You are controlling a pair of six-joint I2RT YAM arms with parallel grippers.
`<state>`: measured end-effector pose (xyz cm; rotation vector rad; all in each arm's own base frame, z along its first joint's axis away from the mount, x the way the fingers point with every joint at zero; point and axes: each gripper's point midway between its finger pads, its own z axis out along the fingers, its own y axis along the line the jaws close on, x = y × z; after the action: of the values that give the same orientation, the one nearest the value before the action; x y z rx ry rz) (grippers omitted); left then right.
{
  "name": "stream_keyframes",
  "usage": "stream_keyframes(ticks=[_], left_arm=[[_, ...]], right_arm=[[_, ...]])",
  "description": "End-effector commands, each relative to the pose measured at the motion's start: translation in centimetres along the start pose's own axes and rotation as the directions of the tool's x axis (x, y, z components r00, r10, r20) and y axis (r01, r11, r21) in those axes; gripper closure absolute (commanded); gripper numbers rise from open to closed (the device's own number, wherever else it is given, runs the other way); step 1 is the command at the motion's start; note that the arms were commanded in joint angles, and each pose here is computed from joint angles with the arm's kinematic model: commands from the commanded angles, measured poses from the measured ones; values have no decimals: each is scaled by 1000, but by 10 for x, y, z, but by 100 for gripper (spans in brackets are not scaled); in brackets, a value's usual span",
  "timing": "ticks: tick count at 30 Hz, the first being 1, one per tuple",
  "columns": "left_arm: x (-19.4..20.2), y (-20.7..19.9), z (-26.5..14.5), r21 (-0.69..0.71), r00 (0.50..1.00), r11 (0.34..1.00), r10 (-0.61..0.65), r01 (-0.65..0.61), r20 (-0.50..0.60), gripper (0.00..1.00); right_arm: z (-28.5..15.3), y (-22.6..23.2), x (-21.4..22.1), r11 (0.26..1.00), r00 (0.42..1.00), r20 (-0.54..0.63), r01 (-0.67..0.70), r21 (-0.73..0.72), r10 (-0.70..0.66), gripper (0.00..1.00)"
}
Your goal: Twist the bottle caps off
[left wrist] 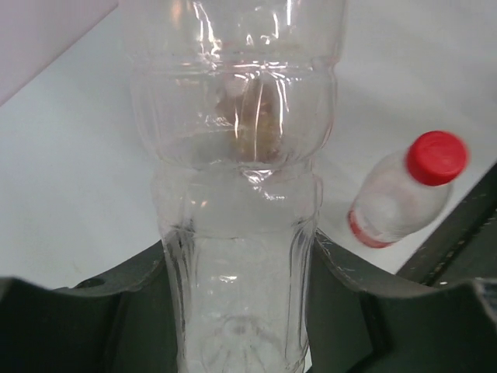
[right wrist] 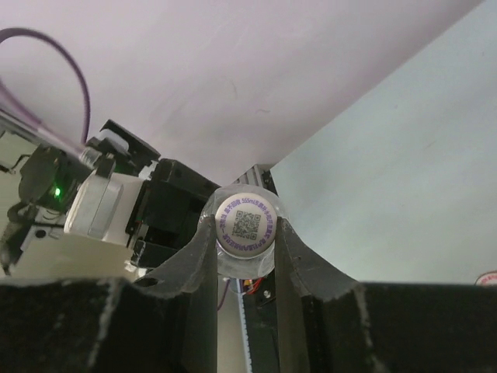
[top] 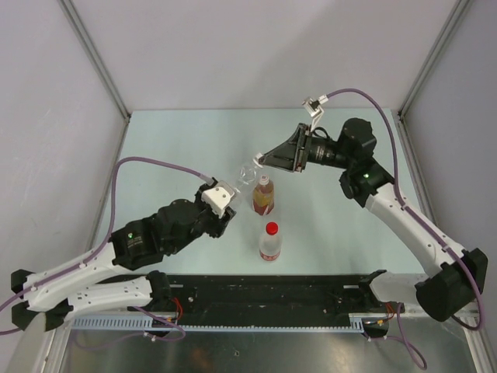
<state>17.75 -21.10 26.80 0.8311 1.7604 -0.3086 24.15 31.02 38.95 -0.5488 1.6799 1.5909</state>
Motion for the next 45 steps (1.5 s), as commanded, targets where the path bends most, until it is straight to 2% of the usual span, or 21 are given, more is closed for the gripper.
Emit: stream_keyframes(ticks=[1, 10, 16, 23, 26, 28, 30, 32, 35, 39, 42, 45], left_arm=[[-49, -55, -17, 329, 984, 944, -84, 29, 155, 100], [-93, -87, -66, 613, 929, 790, -214, -19, 304, 100], [-101, -106, -88, 751, 921, 658, -255, -58, 295, 100], [-104, -130, -112, 880, 928, 459, -262, -120, 264, 100], [-104, -134, -114, 898, 933, 423, -261, -121, 249, 100], [-104, -131, -108, 888, 933, 446, -264, -107, 245, 100], [-104, -126, -100, 866, 931, 492, -270, -86, 246, 100], [-103, -117, -88, 828, 927, 558, -278, -56, 251, 100], [-101, -100, -70, 749, 921, 663, -295, 5, 255, 100], [-96, -78, -53, 642, 914, 763, -308, 70, 266, 100], [-93, -63, -45, 562, 910, 821, -307, 104, 280, 100], [-88, -50, -39, 491, 914, 862, -294, 127, 280, 100]], right_arm=[[-11, 49, -9, 964, 974, 48, 224, -140, -219, 100], [-31, 90, -3, 878, 922, 121, 388, -282, -368, 100], [-43, 116, 4, 799, 889, 145, 454, -396, -434, 100], [-56, 138, 13, 711, 846, 166, 518, -476, -506, 100], [-58, 140, 13, 705, 839, 174, 531, -470, -516, 100], [-58, 140, 11, 714, 840, 178, 532, -455, -512, 100], [-57, 138, 9, 729, 844, 184, 530, -433, -504, 95], [-55, 134, 4, 755, 853, 190, 520, -399, -487, 82], [-56, 134, -4, 776, 853, 216, 522, -354, -475, 54], [-58, 133, -12, 788, 845, 247, 533, -307, -475, 24], [-58, 127, -18, 808, 844, 256, 529, -261, -470, 10], [-58, 121, -23, 824, 845, 265, 522, -221, -464, 3]])
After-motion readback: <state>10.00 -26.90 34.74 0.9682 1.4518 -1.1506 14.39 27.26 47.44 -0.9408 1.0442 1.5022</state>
